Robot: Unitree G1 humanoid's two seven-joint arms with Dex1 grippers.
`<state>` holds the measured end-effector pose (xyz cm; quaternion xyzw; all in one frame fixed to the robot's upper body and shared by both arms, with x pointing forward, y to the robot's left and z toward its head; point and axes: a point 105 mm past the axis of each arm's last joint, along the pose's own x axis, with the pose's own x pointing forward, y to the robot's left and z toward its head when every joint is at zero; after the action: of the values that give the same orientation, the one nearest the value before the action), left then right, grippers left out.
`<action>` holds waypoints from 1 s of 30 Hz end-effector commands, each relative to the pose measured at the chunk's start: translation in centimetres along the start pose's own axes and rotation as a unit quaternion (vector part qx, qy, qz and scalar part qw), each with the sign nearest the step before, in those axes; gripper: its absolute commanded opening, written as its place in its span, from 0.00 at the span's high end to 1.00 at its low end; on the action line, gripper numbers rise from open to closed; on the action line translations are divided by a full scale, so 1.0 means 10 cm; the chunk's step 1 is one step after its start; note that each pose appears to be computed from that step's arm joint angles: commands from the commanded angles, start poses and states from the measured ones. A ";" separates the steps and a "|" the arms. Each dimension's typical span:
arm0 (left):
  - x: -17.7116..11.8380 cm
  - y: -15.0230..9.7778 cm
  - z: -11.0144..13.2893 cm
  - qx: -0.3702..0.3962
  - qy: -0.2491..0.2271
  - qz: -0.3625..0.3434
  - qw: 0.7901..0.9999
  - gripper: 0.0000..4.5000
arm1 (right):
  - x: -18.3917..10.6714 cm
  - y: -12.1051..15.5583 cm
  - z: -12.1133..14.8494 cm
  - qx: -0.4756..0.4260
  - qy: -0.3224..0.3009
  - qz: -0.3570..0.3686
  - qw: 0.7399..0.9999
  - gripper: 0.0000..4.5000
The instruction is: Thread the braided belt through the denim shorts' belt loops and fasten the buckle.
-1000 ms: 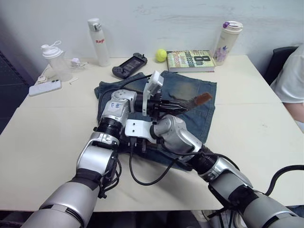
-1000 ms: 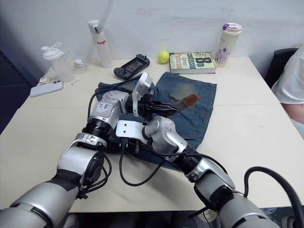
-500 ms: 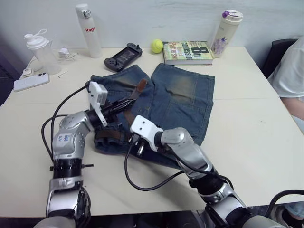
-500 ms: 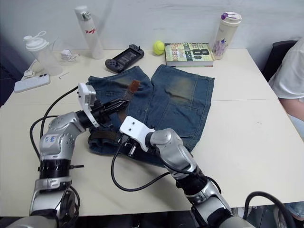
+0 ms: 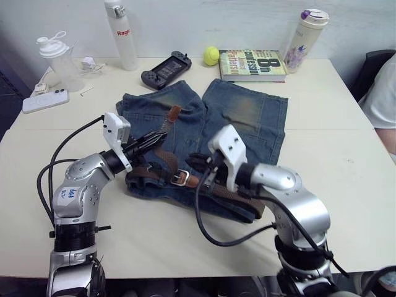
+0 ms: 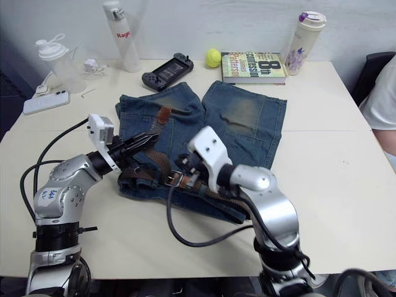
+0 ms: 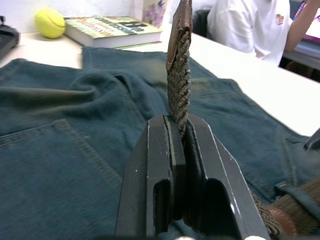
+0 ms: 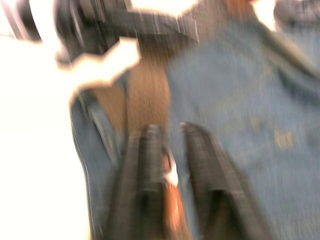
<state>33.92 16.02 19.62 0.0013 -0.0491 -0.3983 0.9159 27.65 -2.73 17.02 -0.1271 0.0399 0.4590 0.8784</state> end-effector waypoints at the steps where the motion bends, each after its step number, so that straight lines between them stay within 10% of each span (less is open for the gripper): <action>1: -0.03 -0.03 0.10 0.046 -0.006 -0.005 0.999 1.00 | 0.00 0.11 0.04 -0.109 -0.026 -0.006 0.994 0.36; 4: -0.07 0.00 0.10 0.037 -0.010 0.006 0.999 1.00 | 0.04 0.13 -0.04 -0.138 -0.025 -0.009 0.990 0.13; 18: -0.22 0.19 0.32 0.034 -0.032 0.064 0.997 1.00 | 0.25 0.03 -0.41 -0.230 0.043 -0.036 0.972 0.13; 30: -0.39 0.20 -0.26 0.138 0.121 0.054 0.981 1.00 | 0.21 -0.07 -0.07 -0.276 -0.042 -0.126 0.952 0.13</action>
<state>33.11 20.30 16.49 0.1429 0.0170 -0.3294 0.9332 30.08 -1.83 13.93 -0.3501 -0.0881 0.3530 0.8632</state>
